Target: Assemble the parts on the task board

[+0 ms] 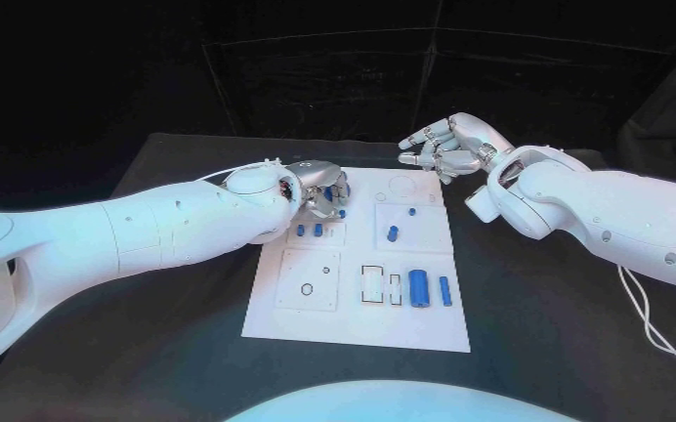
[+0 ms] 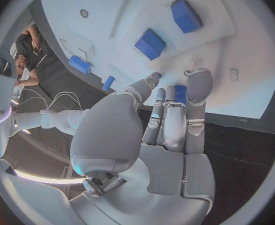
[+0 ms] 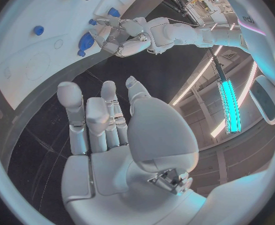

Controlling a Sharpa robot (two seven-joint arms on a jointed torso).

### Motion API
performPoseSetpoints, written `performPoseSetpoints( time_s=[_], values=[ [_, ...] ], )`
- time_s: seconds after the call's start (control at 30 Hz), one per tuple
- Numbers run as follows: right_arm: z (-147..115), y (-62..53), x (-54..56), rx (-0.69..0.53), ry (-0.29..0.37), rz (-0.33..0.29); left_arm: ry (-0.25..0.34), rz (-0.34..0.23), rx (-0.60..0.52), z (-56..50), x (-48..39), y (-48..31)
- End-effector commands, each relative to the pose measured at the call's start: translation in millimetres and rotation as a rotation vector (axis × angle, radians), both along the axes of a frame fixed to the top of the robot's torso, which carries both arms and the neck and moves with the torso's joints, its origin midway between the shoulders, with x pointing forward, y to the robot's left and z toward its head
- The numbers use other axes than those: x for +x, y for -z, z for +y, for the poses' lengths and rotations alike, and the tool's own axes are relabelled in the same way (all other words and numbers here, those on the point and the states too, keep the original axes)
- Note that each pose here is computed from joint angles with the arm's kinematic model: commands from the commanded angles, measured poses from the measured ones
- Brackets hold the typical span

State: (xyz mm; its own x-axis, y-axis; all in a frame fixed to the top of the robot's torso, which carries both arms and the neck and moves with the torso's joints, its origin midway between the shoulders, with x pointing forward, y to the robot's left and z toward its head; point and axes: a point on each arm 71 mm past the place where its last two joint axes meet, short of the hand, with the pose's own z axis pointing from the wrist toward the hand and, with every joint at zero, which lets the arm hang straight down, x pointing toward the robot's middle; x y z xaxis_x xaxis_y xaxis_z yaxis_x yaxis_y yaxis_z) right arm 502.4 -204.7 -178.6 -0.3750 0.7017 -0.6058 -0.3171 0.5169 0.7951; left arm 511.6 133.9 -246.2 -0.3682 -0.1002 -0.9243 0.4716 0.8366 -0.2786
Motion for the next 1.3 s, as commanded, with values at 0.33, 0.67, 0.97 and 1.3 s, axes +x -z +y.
performPoseSetpoints(
  time_s=[0.33, 0.67, 0.97, 1.3],
  values=[
    [1.2, -1.6, -0.1, 0.007, -0.011, -0.005, 0.035, 0.022, 0.023, -7.5, -0.9, 2.6],
    [0.9, -1.8, -0.3, 0.007, -0.01, -0.007, 0.025, 0.048, 0.048, -8.8, -0.7, 5.8],
    [1.8, -1.8, -0.4, 0.008, -0.012, -0.007, 0.047, 0.062, 0.051, -12.0, -0.9, 7.1],
    [1.9, -1.9, -0.5, 0.008, -0.012, -0.007, 0.031, 0.059, 0.055, -10.8, 1.1, 7.5]
  ],
)
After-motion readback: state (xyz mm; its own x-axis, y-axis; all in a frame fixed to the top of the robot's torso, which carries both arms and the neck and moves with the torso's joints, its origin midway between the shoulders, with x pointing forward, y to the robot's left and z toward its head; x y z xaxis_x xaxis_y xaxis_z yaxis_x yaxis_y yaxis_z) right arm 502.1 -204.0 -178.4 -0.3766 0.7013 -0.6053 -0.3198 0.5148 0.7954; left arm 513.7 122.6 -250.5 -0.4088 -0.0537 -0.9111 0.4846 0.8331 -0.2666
